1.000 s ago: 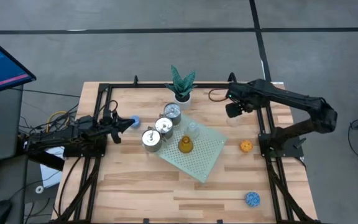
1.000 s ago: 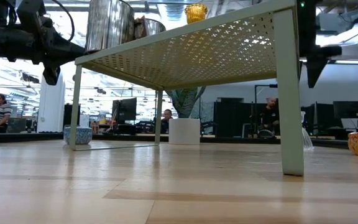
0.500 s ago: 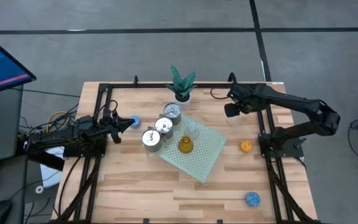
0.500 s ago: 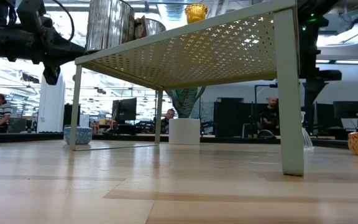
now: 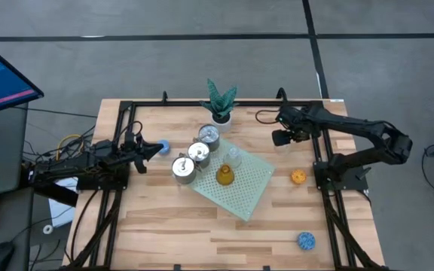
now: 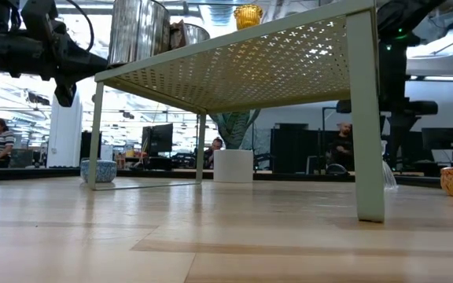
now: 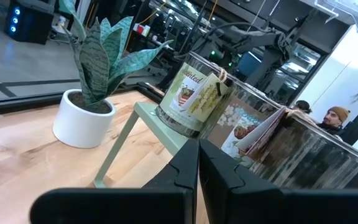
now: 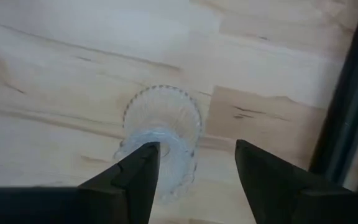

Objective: Pick & Place candle stick holders
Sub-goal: Put the transparent candle holder on the shelf

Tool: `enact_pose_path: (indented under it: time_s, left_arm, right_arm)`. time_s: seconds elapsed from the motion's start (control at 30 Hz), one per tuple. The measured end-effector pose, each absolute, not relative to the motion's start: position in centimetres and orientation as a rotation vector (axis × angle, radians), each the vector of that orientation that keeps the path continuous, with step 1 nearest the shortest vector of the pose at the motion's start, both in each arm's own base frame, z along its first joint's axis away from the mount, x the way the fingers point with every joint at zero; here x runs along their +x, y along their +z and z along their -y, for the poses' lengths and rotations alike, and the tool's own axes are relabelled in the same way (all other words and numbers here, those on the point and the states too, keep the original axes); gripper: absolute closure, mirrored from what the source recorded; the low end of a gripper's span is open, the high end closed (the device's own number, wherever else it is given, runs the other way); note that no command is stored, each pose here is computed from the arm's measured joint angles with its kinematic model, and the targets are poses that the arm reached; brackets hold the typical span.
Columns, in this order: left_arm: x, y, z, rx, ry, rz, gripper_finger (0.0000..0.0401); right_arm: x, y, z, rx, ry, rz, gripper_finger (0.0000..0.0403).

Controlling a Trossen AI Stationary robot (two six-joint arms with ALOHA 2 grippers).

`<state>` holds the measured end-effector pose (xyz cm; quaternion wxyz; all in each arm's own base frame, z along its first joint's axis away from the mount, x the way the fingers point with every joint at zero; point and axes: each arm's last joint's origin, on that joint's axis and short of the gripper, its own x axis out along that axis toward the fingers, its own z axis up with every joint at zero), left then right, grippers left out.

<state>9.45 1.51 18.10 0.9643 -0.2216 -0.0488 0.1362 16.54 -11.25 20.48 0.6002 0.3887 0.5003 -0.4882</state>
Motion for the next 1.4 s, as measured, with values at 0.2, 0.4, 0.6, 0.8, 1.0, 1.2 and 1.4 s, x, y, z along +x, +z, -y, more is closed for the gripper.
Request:
enact_pose_path:
  time_s: [0.2, 0.4, 0.6, 0.8, 1.0, 1.2, 1.4]
  left_arm:
    - [9.4, 18.1, -1.5, -0.449, 0.276, 0.101, 0.039]
    - [9.4, 18.1, -1.5, -0.449, 0.276, 0.101, 0.039]
    - [9.4, 18.1, -1.5, -0.449, 0.275, 0.101, 0.039]
    - [9.4, 18.1, -1.5, -0.449, 0.276, 0.101, 0.039]
    - [9.4, 18.1, -1.5, -0.449, 0.275, 0.101, 0.039]
    - [9.4, 18.1, -1.5, -0.449, 0.275, 0.102, 0.039]
    - [9.4, 18.1, -1.5, -0.449, 0.276, 0.102, 0.039]
  right_arm:
    - [16.7, 20.0, 11.4, 0.908, -1.121, -1.114, 0.0234]
    - [17.1, 19.8, 11.7, 0.903, -1.087, -1.094, 0.034]
    - [17.7, 19.2, 11.9, 0.918, -1.057, -1.128, 0.0384]
    - [17.9, 21.5, 12.1, 0.875, -1.078, -1.092, 0.0395]
    - [17.7, 26.8, 12.1, 0.796, -1.1, -1.077, 0.0398]
    - [18.0, 32.5, 10.8, 0.705, -1.091, -1.045, 0.0398]
    - [17.9, 37.7, 7.8, 0.685, -1.029, -0.982, 0.0399]
